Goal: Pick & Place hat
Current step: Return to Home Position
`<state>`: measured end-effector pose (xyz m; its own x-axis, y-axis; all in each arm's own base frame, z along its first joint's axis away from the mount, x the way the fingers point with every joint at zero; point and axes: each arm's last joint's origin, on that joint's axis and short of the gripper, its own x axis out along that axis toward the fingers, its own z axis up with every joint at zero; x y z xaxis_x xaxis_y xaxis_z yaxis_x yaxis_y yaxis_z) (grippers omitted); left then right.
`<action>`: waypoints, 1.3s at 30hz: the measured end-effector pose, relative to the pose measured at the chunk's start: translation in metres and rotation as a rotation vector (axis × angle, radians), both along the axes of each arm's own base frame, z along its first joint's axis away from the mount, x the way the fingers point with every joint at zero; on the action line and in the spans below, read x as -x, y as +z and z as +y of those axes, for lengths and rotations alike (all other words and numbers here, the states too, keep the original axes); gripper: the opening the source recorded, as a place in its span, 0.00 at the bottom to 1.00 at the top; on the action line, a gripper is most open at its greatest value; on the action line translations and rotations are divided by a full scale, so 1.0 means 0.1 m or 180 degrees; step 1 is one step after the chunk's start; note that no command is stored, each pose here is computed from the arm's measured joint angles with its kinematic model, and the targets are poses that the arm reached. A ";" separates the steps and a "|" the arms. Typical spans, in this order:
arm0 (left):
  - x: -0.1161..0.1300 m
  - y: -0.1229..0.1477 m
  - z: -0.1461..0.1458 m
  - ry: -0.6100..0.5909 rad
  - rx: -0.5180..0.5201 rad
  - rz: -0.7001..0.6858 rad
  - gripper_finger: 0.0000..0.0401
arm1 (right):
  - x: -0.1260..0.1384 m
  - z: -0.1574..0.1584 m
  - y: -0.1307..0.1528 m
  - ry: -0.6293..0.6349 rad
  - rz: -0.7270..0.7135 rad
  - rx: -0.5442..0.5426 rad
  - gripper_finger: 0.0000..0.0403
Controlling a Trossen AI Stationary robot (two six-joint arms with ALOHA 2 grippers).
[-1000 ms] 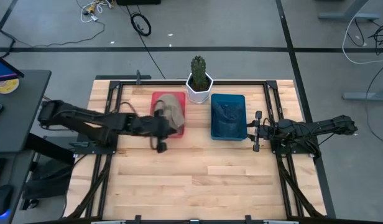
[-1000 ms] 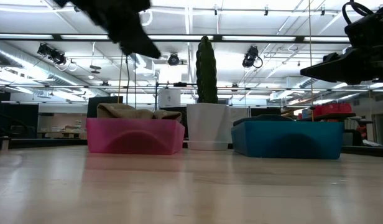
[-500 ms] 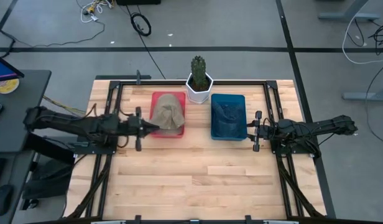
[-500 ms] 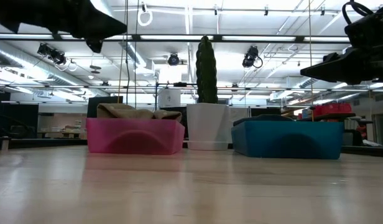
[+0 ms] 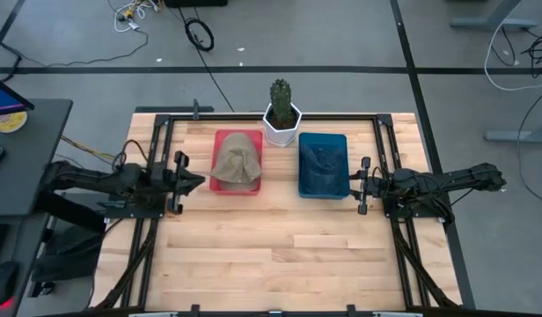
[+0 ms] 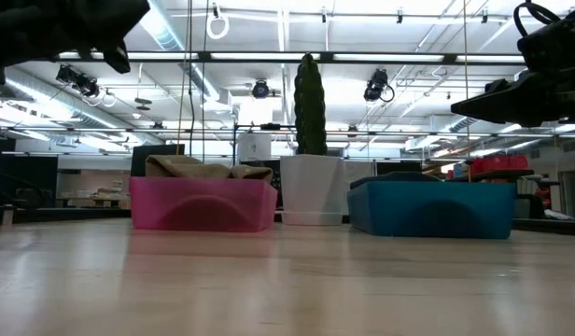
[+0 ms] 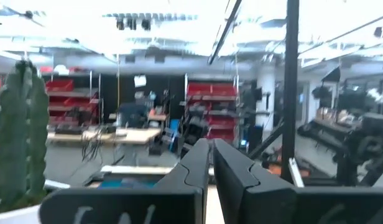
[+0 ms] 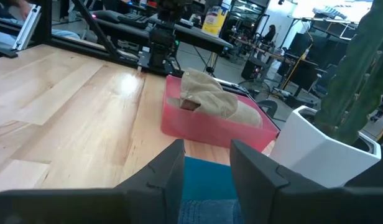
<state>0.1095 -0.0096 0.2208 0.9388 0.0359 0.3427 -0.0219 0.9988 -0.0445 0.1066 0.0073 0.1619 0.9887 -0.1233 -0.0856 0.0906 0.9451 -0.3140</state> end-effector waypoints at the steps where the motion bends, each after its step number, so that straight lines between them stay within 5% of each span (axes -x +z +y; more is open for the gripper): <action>1: 0.02 0.00 0.00 -0.0010 0.0001 -0.0053 0.07 | 0.00 0.00 0.00 -0.0001 0.0000 0.0000 0.33; 39: 0.23 -0.12 -0.01 -0.0373 -0.0147 -0.0350 0.07 | 0.00 0.00 0.00 -0.0001 -0.0001 0.0000 0.33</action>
